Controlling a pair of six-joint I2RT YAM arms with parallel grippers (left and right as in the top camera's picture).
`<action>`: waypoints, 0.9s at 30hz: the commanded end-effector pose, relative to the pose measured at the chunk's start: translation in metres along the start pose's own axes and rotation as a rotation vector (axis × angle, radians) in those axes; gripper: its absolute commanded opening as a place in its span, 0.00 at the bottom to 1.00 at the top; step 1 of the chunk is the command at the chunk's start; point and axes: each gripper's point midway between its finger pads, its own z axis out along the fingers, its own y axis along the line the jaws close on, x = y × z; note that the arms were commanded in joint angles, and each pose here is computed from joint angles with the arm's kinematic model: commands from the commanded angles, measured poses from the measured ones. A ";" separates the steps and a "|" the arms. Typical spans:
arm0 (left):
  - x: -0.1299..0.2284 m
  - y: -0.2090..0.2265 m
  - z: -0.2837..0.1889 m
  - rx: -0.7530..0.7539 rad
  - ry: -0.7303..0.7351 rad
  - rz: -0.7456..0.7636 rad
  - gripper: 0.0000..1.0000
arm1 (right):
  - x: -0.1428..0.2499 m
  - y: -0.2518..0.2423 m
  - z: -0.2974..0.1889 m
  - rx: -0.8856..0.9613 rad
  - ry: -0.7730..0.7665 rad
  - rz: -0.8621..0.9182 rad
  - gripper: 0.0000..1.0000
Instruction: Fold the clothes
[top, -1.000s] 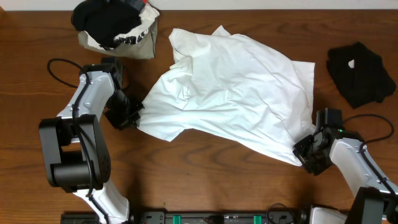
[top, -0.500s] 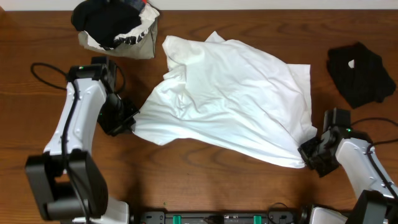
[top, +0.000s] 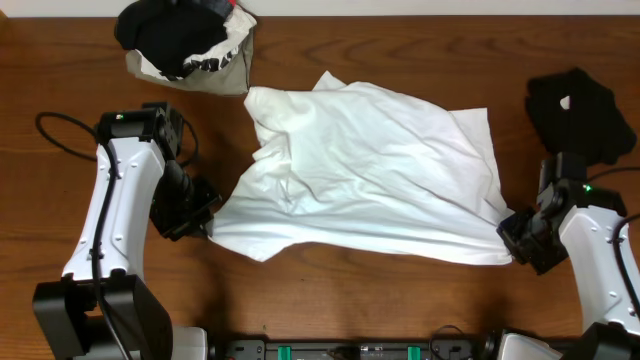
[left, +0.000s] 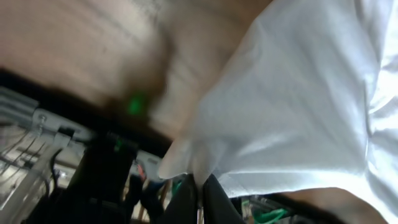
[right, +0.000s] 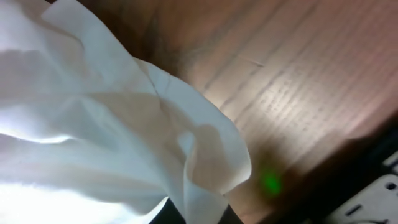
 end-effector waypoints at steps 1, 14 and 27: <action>0.007 0.014 -0.002 -0.057 0.007 0.006 0.06 | -0.013 -0.005 -0.010 0.021 -0.059 -0.001 0.02; 0.001 0.020 -0.013 -0.056 -0.107 0.017 0.06 | -0.027 0.001 -0.024 0.007 -0.114 -0.008 0.04; -0.031 -0.001 -0.019 0.027 -0.241 0.035 0.06 | -0.040 0.029 -0.028 -0.114 -0.160 -0.007 0.06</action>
